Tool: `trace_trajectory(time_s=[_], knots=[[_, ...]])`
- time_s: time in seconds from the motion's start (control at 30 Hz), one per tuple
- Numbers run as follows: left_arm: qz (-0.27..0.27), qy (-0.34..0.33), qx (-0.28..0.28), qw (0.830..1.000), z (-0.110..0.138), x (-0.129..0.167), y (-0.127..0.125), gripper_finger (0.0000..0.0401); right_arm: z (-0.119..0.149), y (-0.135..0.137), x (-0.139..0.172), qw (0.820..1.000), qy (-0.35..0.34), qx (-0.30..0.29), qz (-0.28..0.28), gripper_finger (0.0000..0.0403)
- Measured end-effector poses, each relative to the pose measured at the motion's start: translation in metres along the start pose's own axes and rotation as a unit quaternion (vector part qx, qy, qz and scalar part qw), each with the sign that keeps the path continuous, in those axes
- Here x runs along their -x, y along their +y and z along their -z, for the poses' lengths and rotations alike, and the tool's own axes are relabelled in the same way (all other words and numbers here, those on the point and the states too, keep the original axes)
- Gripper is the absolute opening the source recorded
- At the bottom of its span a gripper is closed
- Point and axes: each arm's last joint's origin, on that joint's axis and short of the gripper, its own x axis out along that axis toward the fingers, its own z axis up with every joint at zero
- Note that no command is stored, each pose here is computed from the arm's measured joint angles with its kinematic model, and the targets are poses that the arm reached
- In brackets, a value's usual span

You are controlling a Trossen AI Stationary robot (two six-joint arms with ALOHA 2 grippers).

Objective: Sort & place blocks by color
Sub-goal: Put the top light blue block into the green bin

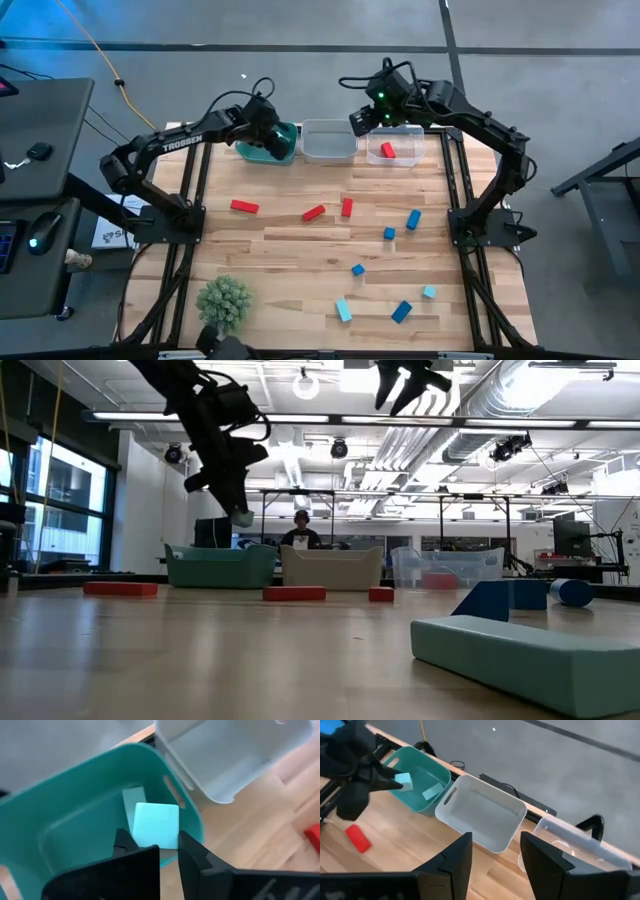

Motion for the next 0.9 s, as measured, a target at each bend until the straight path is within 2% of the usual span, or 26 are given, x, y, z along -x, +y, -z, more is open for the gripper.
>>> trace_trajectory(time_s=[0.17,0.47,0.9], knots=[[-0.007,0.018,0.056,0.998,0.002,-0.011,0.000,0.0000,-0.003,0.001,0.000,0.999,-0.013,0.043,-0.009,0.0158],[-0.030,0.048,0.118,0.991,0.005,-0.042,-0.001,0.0000,-0.005,0.004,0.001,0.992,-0.018,0.118,-0.038,0.0158],[-0.054,0.052,0.158,0.985,0.007,-0.077,-0.001,0.0000,-0.004,0.005,0.001,0.987,-0.013,0.150,-0.053,0.0158]])
